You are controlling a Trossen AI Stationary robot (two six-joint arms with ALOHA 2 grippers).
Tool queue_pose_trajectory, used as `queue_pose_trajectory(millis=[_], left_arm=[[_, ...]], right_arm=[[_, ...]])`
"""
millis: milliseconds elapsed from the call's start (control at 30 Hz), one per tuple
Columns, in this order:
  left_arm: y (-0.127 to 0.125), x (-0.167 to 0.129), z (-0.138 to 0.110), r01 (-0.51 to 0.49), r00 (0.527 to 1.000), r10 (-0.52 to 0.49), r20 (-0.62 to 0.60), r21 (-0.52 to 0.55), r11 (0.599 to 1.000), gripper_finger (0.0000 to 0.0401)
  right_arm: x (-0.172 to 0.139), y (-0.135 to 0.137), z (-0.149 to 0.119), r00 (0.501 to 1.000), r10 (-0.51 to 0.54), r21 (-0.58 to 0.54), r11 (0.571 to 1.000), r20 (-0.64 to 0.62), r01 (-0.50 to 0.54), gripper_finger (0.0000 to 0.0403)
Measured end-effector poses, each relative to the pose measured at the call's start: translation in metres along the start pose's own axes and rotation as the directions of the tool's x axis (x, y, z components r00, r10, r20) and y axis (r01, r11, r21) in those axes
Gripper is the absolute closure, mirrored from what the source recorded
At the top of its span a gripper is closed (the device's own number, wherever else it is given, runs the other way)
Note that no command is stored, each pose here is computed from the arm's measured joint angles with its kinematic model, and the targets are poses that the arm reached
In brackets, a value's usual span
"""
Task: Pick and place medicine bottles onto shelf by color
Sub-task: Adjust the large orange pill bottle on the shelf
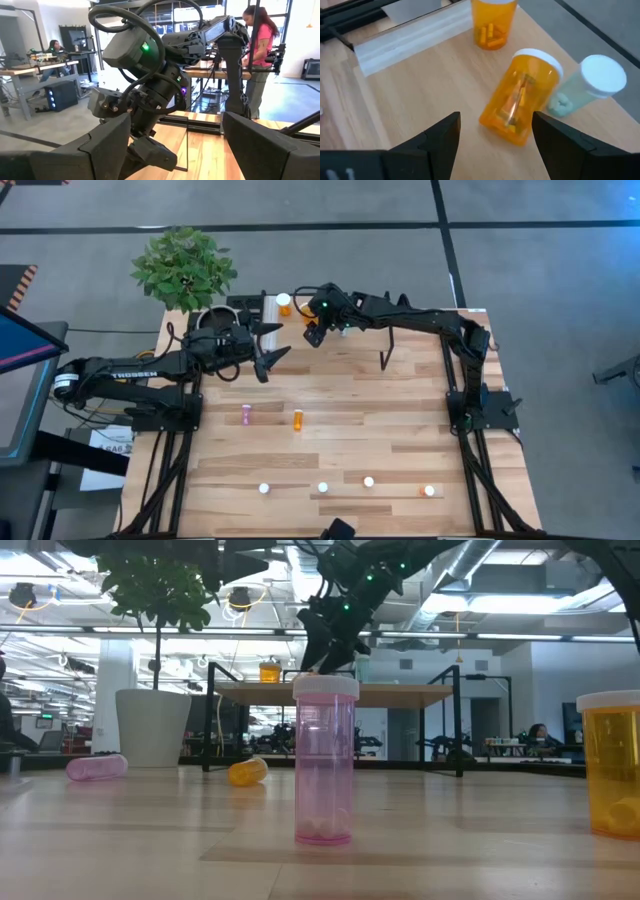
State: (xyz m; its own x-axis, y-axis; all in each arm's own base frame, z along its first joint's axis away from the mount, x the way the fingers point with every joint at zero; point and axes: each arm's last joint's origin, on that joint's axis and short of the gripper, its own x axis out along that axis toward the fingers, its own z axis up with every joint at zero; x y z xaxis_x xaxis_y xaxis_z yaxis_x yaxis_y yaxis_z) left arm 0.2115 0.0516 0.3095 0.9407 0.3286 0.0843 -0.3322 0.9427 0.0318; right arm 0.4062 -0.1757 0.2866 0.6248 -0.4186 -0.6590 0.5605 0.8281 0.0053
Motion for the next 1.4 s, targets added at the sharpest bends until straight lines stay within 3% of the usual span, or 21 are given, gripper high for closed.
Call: queue_pose_trajectory(millis=[733,1067,1400], left_arm=[[0.0,0.0,0.001,0.0,1.0,0.0,0.01,-0.006,1.0,0.0095],[0.0,0.0,0.0,0.0,1.0,0.0,0.003,-0.003,1.0,0.0095],[0.004,0.0,-0.005,-0.132,0.984,0.134,-0.119,0.023,0.991,0.0095]], right_arm=[[0.0,0.0,0.0,1.0,-0.028,0.068,0.997,0.008,0.027,0.0132],[-0.003,0.012,-0.001,0.999,-0.039,0.039,0.998,0.017,0.039,0.0132],[-0.073,0.023,0.011,0.999,0.007,-0.046,0.999,0.053,-0.004,0.0132]])
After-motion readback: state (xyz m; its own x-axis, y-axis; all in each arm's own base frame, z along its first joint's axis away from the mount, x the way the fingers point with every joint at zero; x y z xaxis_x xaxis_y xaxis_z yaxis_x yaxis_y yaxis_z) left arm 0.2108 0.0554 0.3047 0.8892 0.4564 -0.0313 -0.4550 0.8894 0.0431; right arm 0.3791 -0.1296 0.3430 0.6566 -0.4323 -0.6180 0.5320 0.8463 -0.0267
